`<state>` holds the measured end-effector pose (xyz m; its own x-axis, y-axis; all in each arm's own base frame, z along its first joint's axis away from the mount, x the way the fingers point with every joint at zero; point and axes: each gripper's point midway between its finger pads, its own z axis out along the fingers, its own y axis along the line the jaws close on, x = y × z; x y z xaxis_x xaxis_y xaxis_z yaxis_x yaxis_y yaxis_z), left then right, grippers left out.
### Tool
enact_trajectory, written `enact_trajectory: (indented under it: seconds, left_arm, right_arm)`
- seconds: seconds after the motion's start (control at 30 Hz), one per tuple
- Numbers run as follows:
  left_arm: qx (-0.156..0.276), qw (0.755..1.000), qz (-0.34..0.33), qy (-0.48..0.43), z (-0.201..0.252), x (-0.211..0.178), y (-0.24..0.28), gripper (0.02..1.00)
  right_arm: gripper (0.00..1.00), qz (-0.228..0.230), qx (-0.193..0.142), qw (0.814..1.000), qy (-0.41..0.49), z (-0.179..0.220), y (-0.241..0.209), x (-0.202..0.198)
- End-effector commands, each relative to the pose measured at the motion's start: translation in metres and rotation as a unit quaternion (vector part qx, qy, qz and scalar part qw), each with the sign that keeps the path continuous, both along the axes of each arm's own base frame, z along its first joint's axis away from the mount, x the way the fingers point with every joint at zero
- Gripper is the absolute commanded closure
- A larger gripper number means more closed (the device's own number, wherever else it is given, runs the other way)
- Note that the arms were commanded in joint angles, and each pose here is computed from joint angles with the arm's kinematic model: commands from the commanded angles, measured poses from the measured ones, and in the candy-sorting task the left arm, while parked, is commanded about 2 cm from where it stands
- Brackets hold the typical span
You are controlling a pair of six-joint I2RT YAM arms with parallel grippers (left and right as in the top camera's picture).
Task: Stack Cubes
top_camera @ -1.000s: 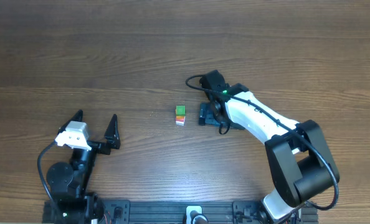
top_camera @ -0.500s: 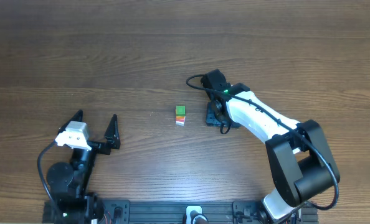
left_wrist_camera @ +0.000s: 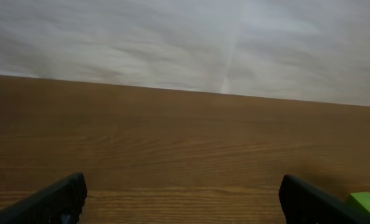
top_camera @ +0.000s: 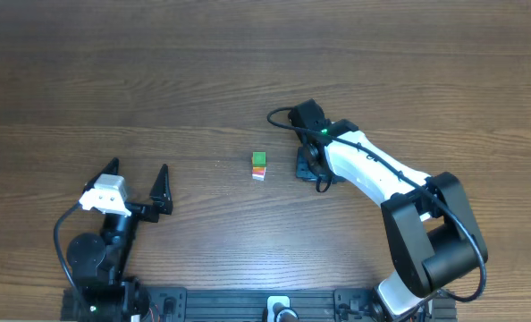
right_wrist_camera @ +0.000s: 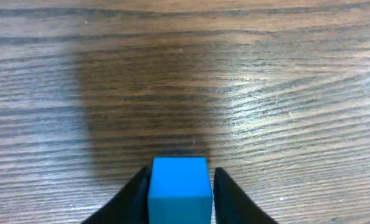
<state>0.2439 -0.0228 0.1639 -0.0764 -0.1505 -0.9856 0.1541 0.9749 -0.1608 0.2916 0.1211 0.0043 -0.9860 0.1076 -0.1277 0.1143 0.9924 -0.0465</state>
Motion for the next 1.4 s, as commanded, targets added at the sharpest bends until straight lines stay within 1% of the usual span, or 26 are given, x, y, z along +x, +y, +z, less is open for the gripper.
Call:
enact_trajectory:
  seconds: [0.03, 0.2, 0.4, 0.57, 0.7, 0.8, 1.13, 1.27, 1.4]
  left_arm:
    - [0.007, 1.000, -0.005, -0.003, -0.001, 0.000, -0.001, 0.018]
    - [0.007, 1.000, -0.005, -0.003, -0.001, 0.000, -0.001, 0.020]
    - [0.007, 1.000, -0.005, -0.003, -0.001, 0.000, -0.001, 0.018]
    - [0.007, 1.000, -0.005, -0.003, -0.001, 0.000, -0.001, 0.020]
    - [0.007, 1.000, -0.005, -0.003, -0.001, 0.000, -0.001, 0.018]
    - [0.007, 1.000, -0.005, -0.003, -0.001, 0.000, -0.001, 0.018]
    - [0.007, 1.000, -0.005, -0.003, -0.001, 0.000, -0.001, 0.018]
    - [0.007, 1.000, -0.005, -0.003, -0.001, 0.000, -0.001, 0.018]
    - [0.007, 1.000, -0.005, -0.003, -0.001, 0.000, -0.001, 0.018]
  right_arm:
    - [0.759, 0.001, -0.004, 1.000, 0.006, -0.004, -0.001, -0.003]
    - [0.822, 0.001, -0.002, 1.000, 0.007, -0.004, -0.001, -0.003]
    - [0.860, 0.001, 0.002, 1.000, 0.011, -0.003, 0.001, -0.004]
    - [0.919, 0.004, 0.004, 1.000, 0.012, 0.010, 0.004, -0.003]
    - [0.956, 0.011, 0.012, 1.000, -0.005, 0.035, 0.012, 0.002]
    - [0.989, 0.018, 0.021, 0.999, -0.023, 0.061, 0.019, 0.006]
    - [0.989, 0.056, 0.052, 0.994, -0.083, 0.158, 0.053, -0.001]
    - [0.989, 0.074, 0.062, 0.991, -0.089, 0.179, 0.076, -0.007]
    - [0.991, 0.091, 0.066, 0.990, -0.087, 0.191, 0.098, -0.007]
